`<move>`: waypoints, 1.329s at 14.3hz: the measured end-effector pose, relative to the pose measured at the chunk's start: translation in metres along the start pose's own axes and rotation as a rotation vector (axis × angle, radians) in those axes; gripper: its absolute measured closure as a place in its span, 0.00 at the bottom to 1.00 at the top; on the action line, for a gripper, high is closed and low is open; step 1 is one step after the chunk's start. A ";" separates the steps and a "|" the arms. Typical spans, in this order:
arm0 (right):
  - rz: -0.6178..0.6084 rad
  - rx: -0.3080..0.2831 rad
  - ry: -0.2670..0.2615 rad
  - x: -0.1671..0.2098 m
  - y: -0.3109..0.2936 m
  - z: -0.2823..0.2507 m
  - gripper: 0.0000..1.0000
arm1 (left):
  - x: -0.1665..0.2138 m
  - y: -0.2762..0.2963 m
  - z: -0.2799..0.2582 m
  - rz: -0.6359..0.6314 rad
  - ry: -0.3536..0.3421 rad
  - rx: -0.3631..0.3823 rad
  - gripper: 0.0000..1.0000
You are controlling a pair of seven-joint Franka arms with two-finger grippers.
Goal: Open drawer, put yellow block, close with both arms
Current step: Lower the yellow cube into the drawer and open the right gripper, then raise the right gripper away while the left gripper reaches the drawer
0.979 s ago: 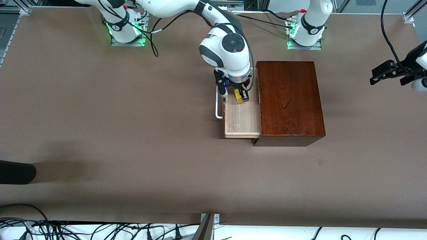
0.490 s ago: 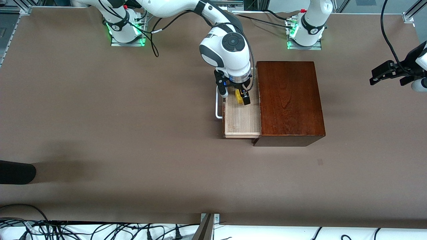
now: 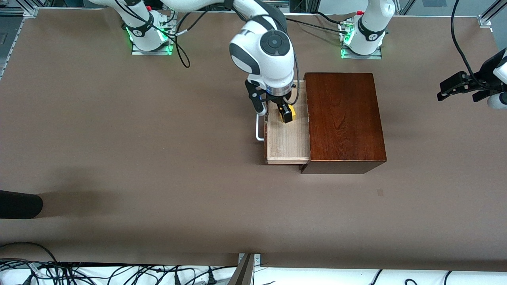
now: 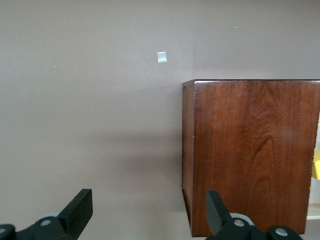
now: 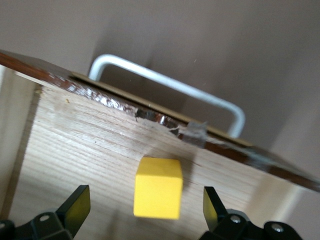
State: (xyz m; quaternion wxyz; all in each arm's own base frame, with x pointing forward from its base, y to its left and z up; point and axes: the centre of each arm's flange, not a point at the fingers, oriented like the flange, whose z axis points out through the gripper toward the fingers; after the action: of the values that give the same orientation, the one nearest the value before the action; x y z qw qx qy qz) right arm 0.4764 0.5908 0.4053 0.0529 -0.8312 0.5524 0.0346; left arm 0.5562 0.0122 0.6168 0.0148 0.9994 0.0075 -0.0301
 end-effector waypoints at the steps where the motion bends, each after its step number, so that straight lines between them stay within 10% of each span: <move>1: -0.050 -0.018 -0.006 0.010 0.000 -0.024 0.00 | 0.001 0.001 0.001 0.002 -0.003 -0.004 0.00; 7: -0.522 -0.212 0.048 0.083 0.033 -0.133 0.00 | 0.016 0.021 0.011 0.027 -0.012 -0.048 0.00; 19: -1.111 -0.280 0.007 0.281 0.095 -0.249 0.00 | 0.006 0.185 0.026 -0.123 -0.052 -0.055 0.00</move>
State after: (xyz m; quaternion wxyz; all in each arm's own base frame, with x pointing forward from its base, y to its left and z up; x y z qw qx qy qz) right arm 0.4972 0.2658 0.6154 -0.0493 -0.9959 0.0227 0.0717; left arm 0.5635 -0.1732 0.5961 0.0407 0.9952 0.0693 -0.0565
